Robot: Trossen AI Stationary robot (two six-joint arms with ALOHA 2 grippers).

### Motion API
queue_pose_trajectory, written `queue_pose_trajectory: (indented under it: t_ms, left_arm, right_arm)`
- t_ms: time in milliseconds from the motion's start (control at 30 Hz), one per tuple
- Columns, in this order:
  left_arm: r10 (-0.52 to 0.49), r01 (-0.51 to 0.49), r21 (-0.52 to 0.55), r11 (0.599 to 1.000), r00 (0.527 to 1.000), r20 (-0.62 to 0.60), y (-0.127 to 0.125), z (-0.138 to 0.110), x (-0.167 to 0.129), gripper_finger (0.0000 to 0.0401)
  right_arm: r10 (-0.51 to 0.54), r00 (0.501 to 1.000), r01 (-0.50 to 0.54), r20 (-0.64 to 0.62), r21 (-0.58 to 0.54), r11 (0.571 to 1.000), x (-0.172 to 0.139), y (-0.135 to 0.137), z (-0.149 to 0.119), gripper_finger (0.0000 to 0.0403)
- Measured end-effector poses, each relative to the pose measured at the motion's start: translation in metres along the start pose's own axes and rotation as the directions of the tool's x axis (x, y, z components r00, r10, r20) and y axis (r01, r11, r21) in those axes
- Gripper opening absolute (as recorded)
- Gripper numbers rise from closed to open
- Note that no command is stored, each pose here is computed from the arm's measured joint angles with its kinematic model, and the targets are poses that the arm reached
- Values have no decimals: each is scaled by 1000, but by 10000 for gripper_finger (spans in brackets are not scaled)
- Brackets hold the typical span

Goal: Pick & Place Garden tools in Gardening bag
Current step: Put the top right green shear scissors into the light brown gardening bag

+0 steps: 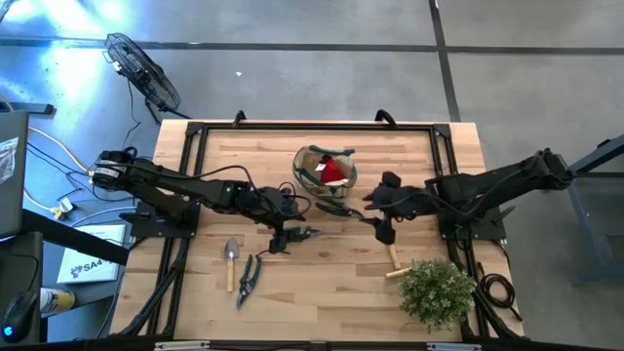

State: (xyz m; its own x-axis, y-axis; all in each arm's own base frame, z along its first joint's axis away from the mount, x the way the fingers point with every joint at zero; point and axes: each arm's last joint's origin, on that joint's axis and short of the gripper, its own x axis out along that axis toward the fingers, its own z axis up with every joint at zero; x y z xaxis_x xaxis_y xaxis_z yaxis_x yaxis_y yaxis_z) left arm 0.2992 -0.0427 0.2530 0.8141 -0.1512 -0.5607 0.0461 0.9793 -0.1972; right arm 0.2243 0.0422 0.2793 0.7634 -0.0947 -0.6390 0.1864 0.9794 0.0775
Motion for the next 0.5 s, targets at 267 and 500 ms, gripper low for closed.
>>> queue_pose_trajectory:
  t_ms: [267,500]
  left_arm:
    - [0,0,-4,1000,1000,0,0,0,0,271]
    - [2,-2,-27,1000,1000,-8,0,-1,3,271]
  right_arm:
    - [37,977,5,-210,194,981,-1,-3,-18,277]
    - [-18,938,167,-346,406,898,-5,-8,-31,277]
